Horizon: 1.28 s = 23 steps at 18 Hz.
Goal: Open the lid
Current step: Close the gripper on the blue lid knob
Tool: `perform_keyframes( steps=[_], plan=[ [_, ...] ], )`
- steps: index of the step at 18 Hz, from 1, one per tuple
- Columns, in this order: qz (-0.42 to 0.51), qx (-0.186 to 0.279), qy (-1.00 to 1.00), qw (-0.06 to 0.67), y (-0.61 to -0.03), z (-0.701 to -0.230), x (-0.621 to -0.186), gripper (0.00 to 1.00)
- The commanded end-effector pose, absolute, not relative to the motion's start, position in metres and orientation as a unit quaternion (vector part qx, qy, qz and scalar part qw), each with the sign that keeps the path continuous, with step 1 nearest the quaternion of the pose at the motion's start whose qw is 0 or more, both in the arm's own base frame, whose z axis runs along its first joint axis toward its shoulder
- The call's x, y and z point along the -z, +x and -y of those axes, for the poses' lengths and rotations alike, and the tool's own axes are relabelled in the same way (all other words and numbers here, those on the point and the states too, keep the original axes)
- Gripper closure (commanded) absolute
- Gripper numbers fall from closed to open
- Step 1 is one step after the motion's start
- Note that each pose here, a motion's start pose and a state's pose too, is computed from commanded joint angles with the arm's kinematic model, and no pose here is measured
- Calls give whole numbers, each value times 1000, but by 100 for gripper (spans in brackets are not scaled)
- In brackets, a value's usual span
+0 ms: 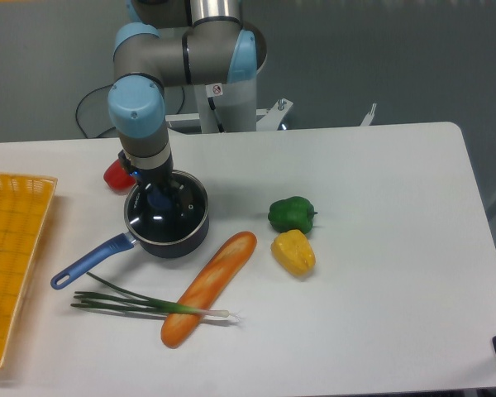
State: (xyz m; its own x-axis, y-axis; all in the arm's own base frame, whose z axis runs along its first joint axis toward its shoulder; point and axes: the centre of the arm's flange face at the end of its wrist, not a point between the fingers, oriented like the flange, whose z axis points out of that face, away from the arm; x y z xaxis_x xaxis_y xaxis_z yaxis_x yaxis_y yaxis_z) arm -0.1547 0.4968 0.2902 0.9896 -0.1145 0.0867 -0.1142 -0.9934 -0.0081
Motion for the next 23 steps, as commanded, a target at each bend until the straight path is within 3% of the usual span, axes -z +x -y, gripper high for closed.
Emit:
perform_keyframes(
  steps=[23],
  plan=[
    [-58,37,-998,11,-153,-495,-292,0]
  ],
)
